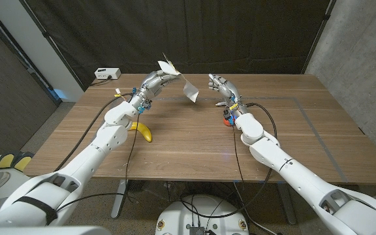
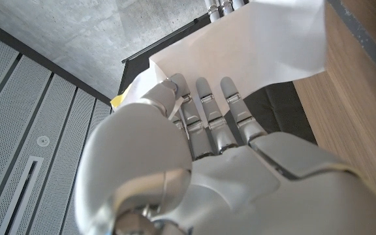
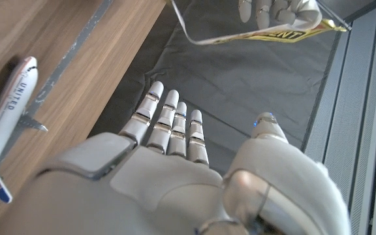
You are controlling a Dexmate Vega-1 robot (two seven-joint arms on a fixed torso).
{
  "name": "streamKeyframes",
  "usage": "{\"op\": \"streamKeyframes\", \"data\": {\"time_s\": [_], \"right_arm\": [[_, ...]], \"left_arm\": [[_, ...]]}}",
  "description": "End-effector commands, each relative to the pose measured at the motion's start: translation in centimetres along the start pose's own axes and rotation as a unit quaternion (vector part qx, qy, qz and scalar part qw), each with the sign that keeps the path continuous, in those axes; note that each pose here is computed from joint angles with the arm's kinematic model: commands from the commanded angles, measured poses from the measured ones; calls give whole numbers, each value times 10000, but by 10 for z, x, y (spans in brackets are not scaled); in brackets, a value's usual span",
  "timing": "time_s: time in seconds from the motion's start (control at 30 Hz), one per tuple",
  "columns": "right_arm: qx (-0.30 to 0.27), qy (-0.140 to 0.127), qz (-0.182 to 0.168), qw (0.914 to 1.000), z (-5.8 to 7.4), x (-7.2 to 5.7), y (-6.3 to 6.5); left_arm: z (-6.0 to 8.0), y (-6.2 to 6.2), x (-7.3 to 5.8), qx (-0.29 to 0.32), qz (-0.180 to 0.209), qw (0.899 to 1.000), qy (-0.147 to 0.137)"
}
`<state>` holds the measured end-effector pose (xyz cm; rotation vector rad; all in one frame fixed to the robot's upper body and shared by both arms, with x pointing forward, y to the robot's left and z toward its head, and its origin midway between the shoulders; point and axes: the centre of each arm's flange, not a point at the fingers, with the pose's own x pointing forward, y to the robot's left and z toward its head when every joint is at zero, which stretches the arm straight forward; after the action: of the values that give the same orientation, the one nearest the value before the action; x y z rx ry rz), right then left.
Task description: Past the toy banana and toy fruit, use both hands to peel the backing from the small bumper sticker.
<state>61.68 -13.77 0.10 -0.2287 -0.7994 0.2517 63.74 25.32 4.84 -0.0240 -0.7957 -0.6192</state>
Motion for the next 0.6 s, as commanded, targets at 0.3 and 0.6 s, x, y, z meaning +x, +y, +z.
{"op": "streamKeyframes", "data": {"time_s": [0.3, 0.6], "right_arm": [[-1946, -511, -439, 9786, 36, -13, 18], [-3241, -818, -772, 9393, 56, -18, 42]], "left_arm": [[2, -9, 1, -53, 357, 9985, 409], [17, -21, 1, 751, 794, 9900, 896]]}}
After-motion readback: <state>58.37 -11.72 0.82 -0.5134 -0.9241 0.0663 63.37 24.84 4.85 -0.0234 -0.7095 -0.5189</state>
